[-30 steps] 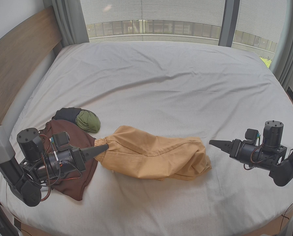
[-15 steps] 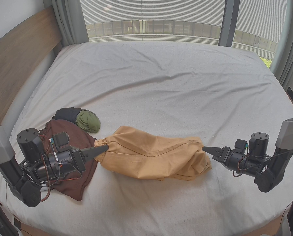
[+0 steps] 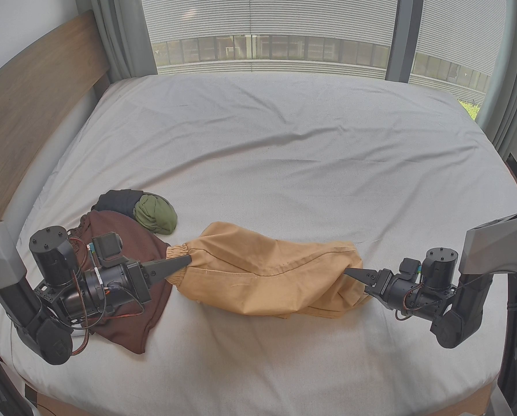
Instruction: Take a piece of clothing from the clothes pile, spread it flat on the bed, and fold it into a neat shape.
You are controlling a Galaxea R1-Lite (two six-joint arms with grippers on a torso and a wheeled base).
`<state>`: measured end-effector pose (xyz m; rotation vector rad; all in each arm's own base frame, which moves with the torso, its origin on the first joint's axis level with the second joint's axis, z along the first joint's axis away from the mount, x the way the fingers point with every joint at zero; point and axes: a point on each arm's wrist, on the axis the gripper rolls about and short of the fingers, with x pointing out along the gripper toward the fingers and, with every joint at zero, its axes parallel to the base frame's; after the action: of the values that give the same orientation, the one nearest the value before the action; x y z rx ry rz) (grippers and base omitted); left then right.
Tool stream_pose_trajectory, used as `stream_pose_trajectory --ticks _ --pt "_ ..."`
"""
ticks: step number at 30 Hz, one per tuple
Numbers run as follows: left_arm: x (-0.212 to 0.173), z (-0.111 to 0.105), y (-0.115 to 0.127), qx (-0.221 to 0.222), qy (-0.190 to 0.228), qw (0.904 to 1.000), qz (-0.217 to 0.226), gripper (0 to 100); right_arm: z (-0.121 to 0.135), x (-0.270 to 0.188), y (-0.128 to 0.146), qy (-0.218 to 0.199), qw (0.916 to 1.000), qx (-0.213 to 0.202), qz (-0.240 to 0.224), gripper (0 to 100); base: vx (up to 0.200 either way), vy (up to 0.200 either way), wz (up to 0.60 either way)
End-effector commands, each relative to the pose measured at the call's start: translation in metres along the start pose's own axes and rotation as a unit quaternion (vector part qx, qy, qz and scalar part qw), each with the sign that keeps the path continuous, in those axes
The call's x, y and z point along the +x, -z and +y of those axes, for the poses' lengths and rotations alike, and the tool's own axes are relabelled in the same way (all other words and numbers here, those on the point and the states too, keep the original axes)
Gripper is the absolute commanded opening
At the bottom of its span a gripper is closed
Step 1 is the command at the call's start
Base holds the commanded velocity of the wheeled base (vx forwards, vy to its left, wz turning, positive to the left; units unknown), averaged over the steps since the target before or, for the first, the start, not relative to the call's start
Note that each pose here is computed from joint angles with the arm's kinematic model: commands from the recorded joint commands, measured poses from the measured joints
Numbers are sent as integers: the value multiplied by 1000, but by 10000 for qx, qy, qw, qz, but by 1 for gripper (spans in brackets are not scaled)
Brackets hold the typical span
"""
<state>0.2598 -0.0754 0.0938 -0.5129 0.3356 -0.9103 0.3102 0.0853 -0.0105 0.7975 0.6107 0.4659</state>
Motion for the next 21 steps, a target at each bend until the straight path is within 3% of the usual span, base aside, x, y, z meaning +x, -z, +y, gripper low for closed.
stream_pose_trajectory --ticks 1,14,21 --pt "0 0 0 -3 6 10000 7 0 0 6 8 -79 9999 97 95 100 0 0 0" --pt "-1 1 2 -39 -21 10000 37 0 37 -13 -11 -604 9980 90 -166 100 0 0 0" --pt "-1 1 2 -39 -21 10000 37 0 45 -20 -20 -769 9965 205 -261 100 0 0 0"
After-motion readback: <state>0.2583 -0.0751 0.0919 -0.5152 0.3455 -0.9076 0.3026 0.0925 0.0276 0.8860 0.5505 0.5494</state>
